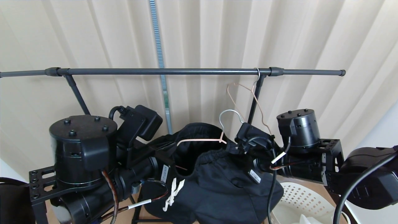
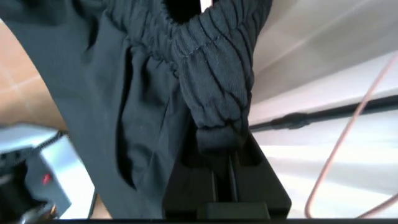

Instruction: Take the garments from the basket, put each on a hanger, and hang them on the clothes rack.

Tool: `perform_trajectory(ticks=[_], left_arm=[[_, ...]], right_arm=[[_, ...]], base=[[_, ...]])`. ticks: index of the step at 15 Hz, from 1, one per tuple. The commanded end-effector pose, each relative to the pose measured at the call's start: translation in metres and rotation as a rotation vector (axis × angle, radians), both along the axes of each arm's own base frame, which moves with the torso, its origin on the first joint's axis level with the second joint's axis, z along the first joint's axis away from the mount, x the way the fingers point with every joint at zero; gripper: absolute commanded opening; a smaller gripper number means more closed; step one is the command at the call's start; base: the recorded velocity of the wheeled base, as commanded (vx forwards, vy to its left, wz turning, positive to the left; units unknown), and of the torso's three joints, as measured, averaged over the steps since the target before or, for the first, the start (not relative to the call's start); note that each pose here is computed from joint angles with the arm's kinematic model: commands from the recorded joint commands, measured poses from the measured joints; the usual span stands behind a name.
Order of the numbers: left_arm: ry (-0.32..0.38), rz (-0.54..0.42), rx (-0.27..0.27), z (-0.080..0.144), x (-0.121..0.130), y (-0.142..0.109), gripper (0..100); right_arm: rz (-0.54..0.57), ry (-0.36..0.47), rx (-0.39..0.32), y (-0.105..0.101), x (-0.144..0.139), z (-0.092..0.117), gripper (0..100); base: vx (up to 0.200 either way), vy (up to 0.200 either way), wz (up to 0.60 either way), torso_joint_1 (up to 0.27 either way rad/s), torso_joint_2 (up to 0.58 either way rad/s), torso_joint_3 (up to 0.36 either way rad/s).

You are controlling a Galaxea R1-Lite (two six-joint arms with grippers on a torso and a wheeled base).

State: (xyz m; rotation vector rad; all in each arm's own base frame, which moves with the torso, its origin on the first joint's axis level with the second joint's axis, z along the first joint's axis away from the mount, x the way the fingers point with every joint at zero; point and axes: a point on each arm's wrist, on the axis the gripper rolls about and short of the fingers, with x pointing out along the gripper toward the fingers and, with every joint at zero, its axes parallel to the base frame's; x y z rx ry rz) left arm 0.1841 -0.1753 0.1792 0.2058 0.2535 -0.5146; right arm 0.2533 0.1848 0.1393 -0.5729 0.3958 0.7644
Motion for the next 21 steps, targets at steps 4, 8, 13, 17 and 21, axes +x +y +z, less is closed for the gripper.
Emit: perform_trajectory(ticks=[4, 8, 13, 17, 21], left_arm=[[0.003, -0.004, -0.072, 0.009, 0.002, -0.008, 0], [0.016, -0.006, -0.061, 0.005, 0.000, -0.006, 0], [0.085, -0.024, 0.009, -0.021, -0.008, 0.000, 0], [0.122, -0.021, 0.040, -0.034, -0.002, -0.005, 0], [0.137, -0.004, 0.014, -0.043, 0.013, -0.019, 0]], right_arm=[[0.017, 0.013, -0.009, 0.011, -0.004, -0.007, 0], [0.004, 0.000, 0.011, 0.015, 0.001, -0.009, 0], [-0.041, -0.023, 0.131, 0.015, 0.002, 0.006, 0], [-0.048, -0.045, 0.191, 0.016, 0.002, 0.009, 0], [0.078, -0.067, 0.277, 0.011, -0.009, 0.005, 0]], base=[[0.000, 0.000, 0.00, 0.000, 0.00, 0.000], [0.000, 0.000, 0.00, 0.000, 0.00, 0.000], [0.000, 0.000, 0.00, 0.000, 0.00, 0.000], [0.000, 0.000, 0.00, 0.000, 0.00, 0.000], [0.000, 0.000, 0.00, 0.000, 0.00, 0.000]])
